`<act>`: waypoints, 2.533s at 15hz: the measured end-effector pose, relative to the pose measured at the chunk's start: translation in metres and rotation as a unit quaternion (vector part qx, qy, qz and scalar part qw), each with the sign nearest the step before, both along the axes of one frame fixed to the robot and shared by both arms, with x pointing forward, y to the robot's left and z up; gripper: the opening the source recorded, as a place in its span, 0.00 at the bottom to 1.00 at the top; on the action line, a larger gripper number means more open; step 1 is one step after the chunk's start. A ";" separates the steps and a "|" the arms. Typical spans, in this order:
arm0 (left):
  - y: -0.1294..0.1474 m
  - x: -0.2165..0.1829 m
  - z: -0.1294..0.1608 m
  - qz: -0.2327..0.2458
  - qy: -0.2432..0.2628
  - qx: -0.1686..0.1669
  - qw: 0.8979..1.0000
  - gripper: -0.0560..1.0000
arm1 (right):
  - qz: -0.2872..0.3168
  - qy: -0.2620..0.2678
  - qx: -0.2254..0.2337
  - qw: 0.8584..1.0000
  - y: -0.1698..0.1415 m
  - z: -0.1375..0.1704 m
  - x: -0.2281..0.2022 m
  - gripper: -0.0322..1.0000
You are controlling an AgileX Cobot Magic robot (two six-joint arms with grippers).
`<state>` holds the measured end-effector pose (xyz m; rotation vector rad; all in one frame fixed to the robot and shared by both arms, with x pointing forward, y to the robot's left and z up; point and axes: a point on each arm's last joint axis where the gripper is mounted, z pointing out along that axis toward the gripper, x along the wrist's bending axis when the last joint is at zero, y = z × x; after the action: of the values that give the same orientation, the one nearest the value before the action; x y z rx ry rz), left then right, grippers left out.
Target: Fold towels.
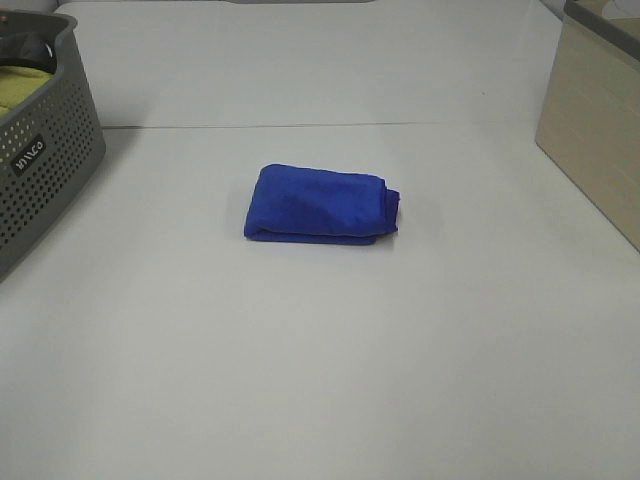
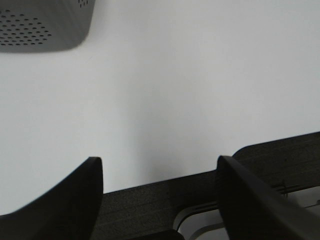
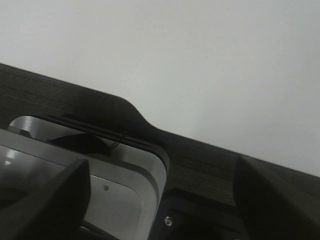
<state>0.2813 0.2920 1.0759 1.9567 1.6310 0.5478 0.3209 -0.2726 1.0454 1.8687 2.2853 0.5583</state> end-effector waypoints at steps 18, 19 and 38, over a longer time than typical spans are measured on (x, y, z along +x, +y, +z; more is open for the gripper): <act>0.001 -0.028 -0.020 -0.039 -0.126 -0.033 0.991 0.64 | -0.005 -0.143 -0.014 0.990 -0.012 -0.015 -0.036 0.77; 0.001 -0.028 -0.020 -0.039 -0.126 -0.033 0.991 0.64 | -0.005 -0.143 -0.014 0.990 -0.012 -0.015 -0.036 0.77; 0.004 -0.052 -0.020 0.058 -0.207 -0.029 0.976 0.64 | -0.089 -0.319 -0.011 0.943 -0.019 -0.007 -0.085 0.77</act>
<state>0.2297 0.2964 1.0564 1.5793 1.4772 0.8774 0.2355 -0.2913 1.0382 1.5497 1.6763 0.9370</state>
